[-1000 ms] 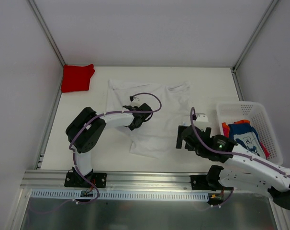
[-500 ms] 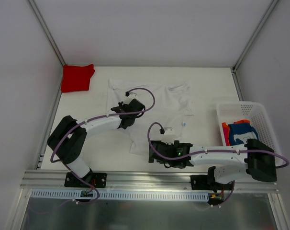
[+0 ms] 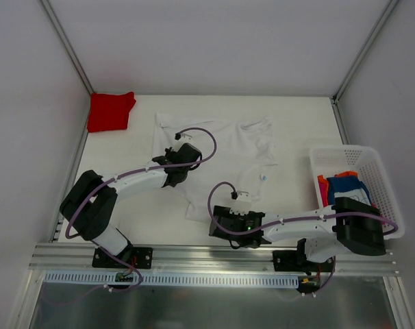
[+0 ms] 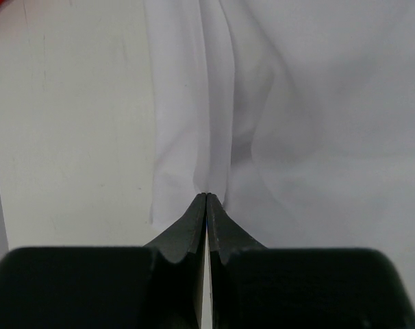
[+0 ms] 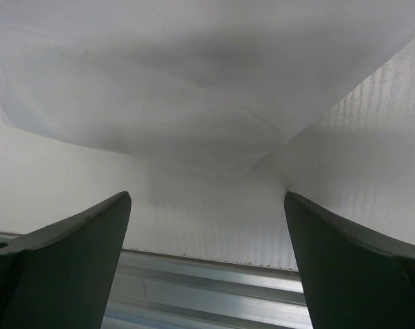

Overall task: Fold and stack the t-shirts
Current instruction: Flatten the tshirt out

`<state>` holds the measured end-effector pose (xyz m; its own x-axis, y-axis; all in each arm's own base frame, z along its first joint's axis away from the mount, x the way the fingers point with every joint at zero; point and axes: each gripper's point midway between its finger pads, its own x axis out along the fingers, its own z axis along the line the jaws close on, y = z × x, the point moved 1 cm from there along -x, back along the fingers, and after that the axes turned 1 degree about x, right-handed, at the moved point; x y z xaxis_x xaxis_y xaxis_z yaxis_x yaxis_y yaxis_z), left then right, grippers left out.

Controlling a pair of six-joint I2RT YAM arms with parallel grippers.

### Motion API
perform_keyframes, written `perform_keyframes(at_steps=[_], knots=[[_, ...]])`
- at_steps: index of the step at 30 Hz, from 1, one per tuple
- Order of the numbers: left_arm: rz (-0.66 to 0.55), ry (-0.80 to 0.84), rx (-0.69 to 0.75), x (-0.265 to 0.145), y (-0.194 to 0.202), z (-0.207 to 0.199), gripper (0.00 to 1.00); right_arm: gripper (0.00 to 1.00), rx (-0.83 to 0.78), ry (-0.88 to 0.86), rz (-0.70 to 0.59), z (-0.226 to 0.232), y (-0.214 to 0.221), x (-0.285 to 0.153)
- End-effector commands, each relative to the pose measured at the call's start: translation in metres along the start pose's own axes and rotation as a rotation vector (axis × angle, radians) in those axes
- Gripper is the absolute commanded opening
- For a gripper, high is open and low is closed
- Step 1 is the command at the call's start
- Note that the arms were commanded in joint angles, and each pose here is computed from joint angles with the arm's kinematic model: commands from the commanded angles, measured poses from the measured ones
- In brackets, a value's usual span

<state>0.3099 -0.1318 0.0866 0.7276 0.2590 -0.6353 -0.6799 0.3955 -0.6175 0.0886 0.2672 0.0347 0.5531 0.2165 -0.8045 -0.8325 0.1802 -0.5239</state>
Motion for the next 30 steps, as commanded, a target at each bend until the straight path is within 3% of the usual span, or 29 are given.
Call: perform_keyframes(at_steps=[1, 10, 19, 22, 23, 25, 26, 27, 30], knots=[[-0.028, 0.016, -0.02, -0.005, -0.005, 0.003, 0.0, 0.99, 0.043, 0.023, -0.03, -0.004, -0.001, 0.005], [-0.021, 0.017, -0.017, -0.003, 0.0, 0.002, 0.0, 0.99, 0.026, 0.073, -0.102, -0.016, -0.022, 0.015], [-0.021, 0.016, -0.012, -0.002, 0.001, 0.001, 0.0, 0.97, 0.009, 0.084, -0.083, -0.008, -0.025, 0.028], [-0.019, 0.015, -0.008, 0.0, 0.001, 0.0, 0.0, 0.74, -0.003, 0.082, -0.061, -0.003, -0.02, 0.033], [-0.019, 0.015, -0.007, 0.0, 0.001, 0.0, 0.0, 0.54, -0.001, 0.08, -0.053, -0.002, -0.019, 0.033], [-0.018, 0.014, -0.007, 0.0, 0.002, 0.0, 0.0, 0.32, -0.006, 0.079, -0.045, 0.0, -0.016, 0.035], [-0.018, 0.012, -0.006, 0.001, 0.003, 0.0, 0.0, 0.09, -0.005, 0.08, -0.039, 0.0, -0.015, 0.035], [-0.016, 0.012, -0.004, 0.001, 0.003, 0.0, 0.0, 0.01, -0.003, 0.08, -0.037, 0.0, -0.014, 0.035], [-0.015, 0.007, -0.002, 0.002, 0.004, 0.0, 0.0, 0.01, -0.004, 0.087, -0.034, -0.002, -0.014, 0.035]])
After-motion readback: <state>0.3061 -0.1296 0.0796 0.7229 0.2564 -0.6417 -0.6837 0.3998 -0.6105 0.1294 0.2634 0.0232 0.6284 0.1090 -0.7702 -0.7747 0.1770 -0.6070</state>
